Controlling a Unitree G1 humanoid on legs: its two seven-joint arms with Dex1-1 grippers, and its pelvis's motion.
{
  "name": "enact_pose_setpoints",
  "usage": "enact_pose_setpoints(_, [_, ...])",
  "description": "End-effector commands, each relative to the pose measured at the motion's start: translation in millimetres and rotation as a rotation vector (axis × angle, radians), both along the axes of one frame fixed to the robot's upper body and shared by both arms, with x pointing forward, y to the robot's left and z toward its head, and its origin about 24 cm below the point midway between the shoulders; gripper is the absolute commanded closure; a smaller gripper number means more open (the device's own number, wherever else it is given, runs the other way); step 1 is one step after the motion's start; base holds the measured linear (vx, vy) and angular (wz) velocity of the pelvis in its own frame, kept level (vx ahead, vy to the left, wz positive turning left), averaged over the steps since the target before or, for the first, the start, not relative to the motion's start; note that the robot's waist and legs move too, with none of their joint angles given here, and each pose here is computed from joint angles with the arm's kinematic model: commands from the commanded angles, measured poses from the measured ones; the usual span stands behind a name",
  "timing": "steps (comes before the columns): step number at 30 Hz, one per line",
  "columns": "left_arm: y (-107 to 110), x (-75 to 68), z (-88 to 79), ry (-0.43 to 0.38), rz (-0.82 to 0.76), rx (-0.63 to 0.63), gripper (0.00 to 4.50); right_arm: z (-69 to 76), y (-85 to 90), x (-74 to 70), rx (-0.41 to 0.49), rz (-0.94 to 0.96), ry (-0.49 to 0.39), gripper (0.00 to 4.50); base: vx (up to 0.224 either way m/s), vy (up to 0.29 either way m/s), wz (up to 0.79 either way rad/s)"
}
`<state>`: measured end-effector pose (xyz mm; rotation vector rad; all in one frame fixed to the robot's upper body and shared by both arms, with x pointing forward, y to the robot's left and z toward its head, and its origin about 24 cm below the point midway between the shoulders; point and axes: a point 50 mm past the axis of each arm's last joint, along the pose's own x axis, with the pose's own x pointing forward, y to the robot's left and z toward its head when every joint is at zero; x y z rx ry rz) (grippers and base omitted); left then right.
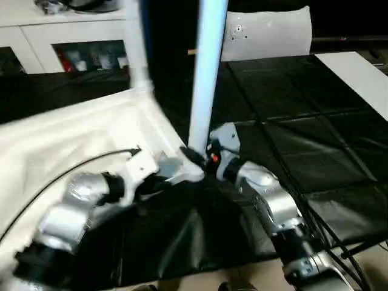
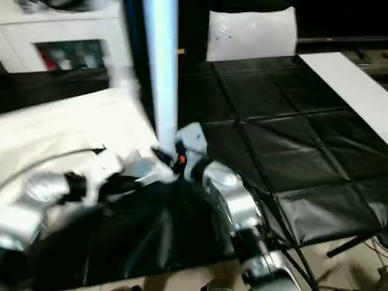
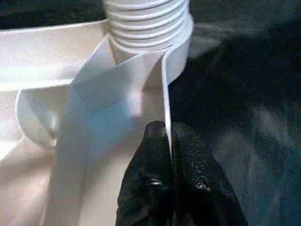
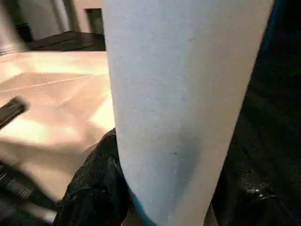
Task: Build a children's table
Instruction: Insert table leg to table base
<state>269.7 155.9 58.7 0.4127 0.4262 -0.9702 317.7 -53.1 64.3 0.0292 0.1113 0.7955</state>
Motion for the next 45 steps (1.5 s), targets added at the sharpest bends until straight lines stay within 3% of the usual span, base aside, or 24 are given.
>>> enact_pose_setpoints(1, [-38.8, -20.6, -3.4, 0.045, -0.199, -0.053, 4.5, -42.0, -12.6, -3.3, -0.1, -0.125, 0.192, 2.59, 0.056, -0.036, 0.0])
enact_pose_setpoints(2, [-48.1, -17.8, -3.3, 0.028, -0.151, -0.049, 4.5, -41.1, -10.2, -1.7, -0.085, -0.137, 0.202, 2.59, 0.056, -0.036, 0.0])
enact_pose_setpoints(5, [-48.4, -12.5, -2.5, 0.003, -0.097, 0.008, 4.5, -43.1, -5.8, -3.9, -0.082, -0.119, 0.21, 2.59, 0.0, 0.0, 0.0])
enact_pose_setpoints(11, [-37.9, -8.1, -4.9, 0.019, -0.027, 0.083, 4.5, -47.5, 0.7, -9.4, -0.093, -0.088, 0.204, 2.59, 0.0, 0.0, 0.0])
enact_pose_setpoints(17, [-33.5, -3.9, -0.4, -0.009, 0.004, 0.079, 4.5, -39.8, 1.9, -8.1, -0.039, -0.098, 0.165, 2.59, 0.0, 0.0, 0.0])
enact_pose_setpoints(24, [-19.2, -3.5, 12.1, -0.129, -0.258, 0.052, 4.5, 8.1, -24.9, -4.8, 0.302, -0.097, 0.014, 2.59, 0.0, 0.0, 0.0])
enact_pose_setpoints(29, [-4.2, 2.3, 14.3, -0.154, -0.288, 0.075, 4.5, 21.0, -32.2, -14.3, 0.373, -0.021, -0.005, 2.59, 0.0, 0.0, 0.0])
enact_pose_setpoints(32, [1.8, 6.6, 23.0, -0.151, -0.236, -0.019, 4.5, 25.1, -37.2, -21.4, 0.377, 0.014, -0.014, 2.59, 0.0, 0.0, 0.0])
enact_pose_setpoints(33, [2.5, 5.8, 27.4, -0.13, -0.234, -0.08, 4.05, 25.5, -39.2, -23.2, 0.374, 0.015, -0.014, 2.59, 0.0, 0.0, 0.0])
enact_pose_setpoints(35, [2.1, 4.5, 34.8, -0.134, -0.24, -0.143, 3.94, 25.6, -41.8, -24.8, 0.355, 0.012, -0.022, 2.59, 0.0, 0.0, 0.0])
enact_pose_setpoints(36, [2.9, 5.1, 46.1, -0.134, -0.216, -0.257, 3.94, 26.9, -44.7, -26.6, 0.36, 0.002, -0.014, 2.59, 0.0, 0.0, 0.0])
enact_pose_setpoints(38, [4.3, 9.1, 57.7, -0.154, -0.169, -0.352, 3.75, 29.5, -46.5, -28.1, 0.362, -0.005, -0.02, 2.59, 0.0, 0.0, 0.0])
enact_pose_setpoints(41, [7.2, 17.6, 70.7, -0.176, -0.098, -0.435, 3.54, 34.3, -48.3, -30.2, 0.364, -0.022, -0.033, 2.59, 0.0, 0.0, 0.0])
enact_pose_setpoints(43, [12.3, 36.1, 79.1, -0.233, 0.055, -0.406, 3.52, 35.7, -46.3, -32.9, 0.355, -0.013, -0.036, 2.59, 0.0, 0.0, 0.0])
enact_pose_setpoints(45, [14.2, 42.8, 82.2, -0.254, 0.111, -0.391, 3.18, 36.0, -45.5, -34.0, 0.348, -0.008, -0.037, 2.59, 0.0, 0.0, 0.0])
